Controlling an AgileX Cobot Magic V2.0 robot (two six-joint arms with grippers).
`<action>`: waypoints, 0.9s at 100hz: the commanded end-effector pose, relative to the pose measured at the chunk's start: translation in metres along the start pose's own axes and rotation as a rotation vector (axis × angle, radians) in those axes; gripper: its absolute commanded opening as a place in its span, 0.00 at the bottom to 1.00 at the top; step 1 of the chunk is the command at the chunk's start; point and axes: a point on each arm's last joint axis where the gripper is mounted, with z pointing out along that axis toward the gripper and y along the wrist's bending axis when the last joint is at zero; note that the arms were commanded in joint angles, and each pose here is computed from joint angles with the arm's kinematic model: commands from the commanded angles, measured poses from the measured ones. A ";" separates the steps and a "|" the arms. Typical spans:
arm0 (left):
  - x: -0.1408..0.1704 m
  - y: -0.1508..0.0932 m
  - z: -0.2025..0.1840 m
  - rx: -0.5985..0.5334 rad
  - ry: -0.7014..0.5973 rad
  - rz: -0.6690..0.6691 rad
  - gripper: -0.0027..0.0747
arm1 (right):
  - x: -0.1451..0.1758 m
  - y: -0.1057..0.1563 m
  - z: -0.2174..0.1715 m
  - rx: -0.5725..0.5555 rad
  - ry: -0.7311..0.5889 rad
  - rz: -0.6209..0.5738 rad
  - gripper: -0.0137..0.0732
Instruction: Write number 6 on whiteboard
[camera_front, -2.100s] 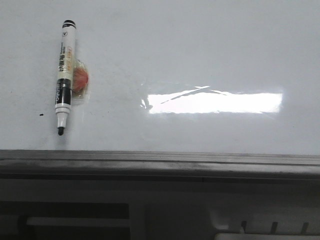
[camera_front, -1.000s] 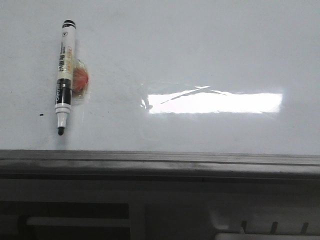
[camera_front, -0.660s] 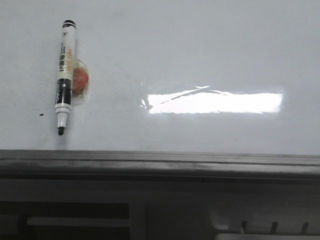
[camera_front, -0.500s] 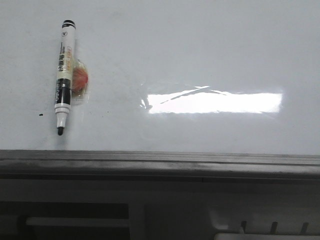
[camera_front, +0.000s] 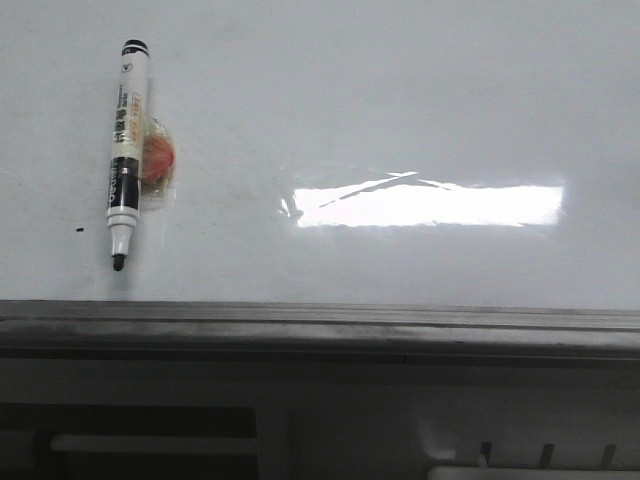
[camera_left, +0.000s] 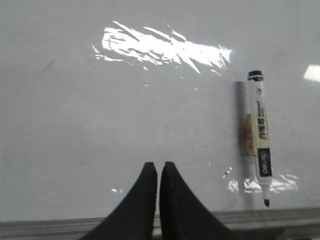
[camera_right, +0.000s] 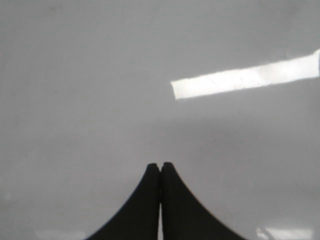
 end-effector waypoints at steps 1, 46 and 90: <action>-0.021 -0.006 0.001 0.044 0.015 0.059 0.13 | -0.020 0.003 0.003 0.008 -0.013 -0.039 0.24; -0.016 -0.039 0.077 0.296 0.245 -0.021 0.54 | -0.020 0.011 0.002 -0.135 0.052 -0.081 0.55; 0.002 -0.047 0.127 0.198 0.326 -0.231 0.54 | -0.020 0.011 0.002 -0.137 0.051 -0.082 0.55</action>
